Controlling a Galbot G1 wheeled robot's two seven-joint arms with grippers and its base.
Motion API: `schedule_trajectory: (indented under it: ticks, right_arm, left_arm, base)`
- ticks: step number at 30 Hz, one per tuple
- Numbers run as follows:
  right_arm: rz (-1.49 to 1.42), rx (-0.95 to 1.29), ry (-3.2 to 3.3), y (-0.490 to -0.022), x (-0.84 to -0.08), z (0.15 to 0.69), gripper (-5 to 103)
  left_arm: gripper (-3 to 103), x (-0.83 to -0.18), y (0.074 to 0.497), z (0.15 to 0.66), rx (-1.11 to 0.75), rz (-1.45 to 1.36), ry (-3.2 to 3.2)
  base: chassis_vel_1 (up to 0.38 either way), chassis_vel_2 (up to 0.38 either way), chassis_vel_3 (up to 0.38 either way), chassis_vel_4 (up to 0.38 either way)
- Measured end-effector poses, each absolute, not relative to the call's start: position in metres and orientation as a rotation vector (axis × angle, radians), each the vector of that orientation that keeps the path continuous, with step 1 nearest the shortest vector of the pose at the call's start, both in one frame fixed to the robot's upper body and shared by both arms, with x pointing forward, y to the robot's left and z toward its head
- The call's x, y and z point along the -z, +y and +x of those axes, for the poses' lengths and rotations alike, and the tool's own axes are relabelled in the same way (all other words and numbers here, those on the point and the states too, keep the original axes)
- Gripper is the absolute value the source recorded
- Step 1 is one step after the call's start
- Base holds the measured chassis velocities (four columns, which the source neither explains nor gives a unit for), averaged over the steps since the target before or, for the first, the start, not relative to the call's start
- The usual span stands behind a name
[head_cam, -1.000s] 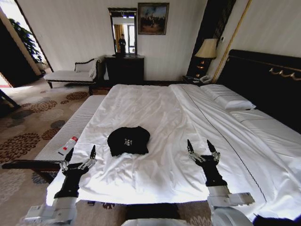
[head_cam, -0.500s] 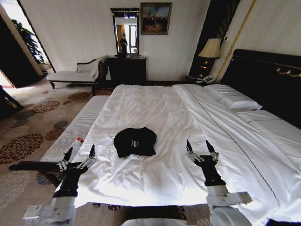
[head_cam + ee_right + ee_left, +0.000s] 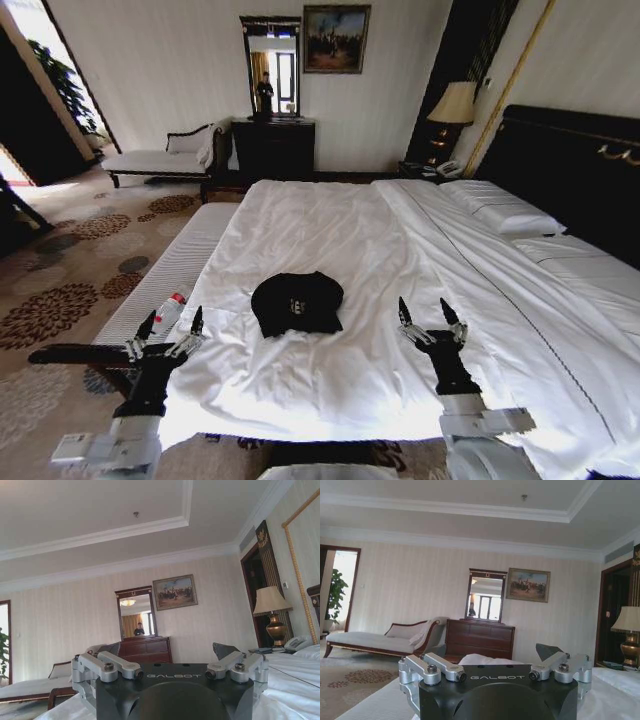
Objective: Fold the clothes on the bed.
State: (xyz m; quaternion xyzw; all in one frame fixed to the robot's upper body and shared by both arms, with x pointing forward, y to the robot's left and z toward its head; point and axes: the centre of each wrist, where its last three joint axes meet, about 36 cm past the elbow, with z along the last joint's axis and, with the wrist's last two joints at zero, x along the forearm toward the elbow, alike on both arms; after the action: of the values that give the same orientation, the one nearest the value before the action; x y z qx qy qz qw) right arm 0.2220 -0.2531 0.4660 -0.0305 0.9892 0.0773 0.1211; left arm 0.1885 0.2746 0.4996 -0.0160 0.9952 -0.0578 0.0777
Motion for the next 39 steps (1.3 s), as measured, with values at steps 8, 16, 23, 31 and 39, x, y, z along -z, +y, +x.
schedule_trajectory:
  ticks: [8, 16, 23, 31, 39]
  right_arm:
    - [-0.082, -0.222, 2.892, -0.253, -0.462, 0.222, 100]
    - [-0.088, -0.219, 2.886, -0.253, -0.461, 0.223, 100]
    - [-0.089, -0.221, 2.876, -0.253, -0.46, 0.223, 100]
    - [-0.013, -0.192, 2.876, -0.255, -0.455, 0.227, 100]
    - [-0.048, -0.287, 2.849, -0.272, -0.451, 0.247, 100]
  left_arm:
    - [100, -0.5, 0.275, 0.189, 0.169, -0.042, 2.981]
    - [100, -0.5, 0.275, 0.189, 0.166, -0.041, 2.982]
    - [100, -0.5, 0.275, 0.189, 0.17, -0.042, 2.981]
    - [100, -0.499, 0.276, 0.19, 0.173, -0.056, 2.974]
    - [100, -0.486, 0.288, 0.197, 0.166, -0.118, 2.982]
  base:
    - [0.0, 0.0, 0.0, 0.0]
    - [-0.016, 0.017, 0.022, -0.019]
    - [-0.055, 0.063, 0.055, -0.072]
    - [-0.022, 0.026, 0.019, -0.029]
    - [0.0, 0.0, 0.0, 0.0]
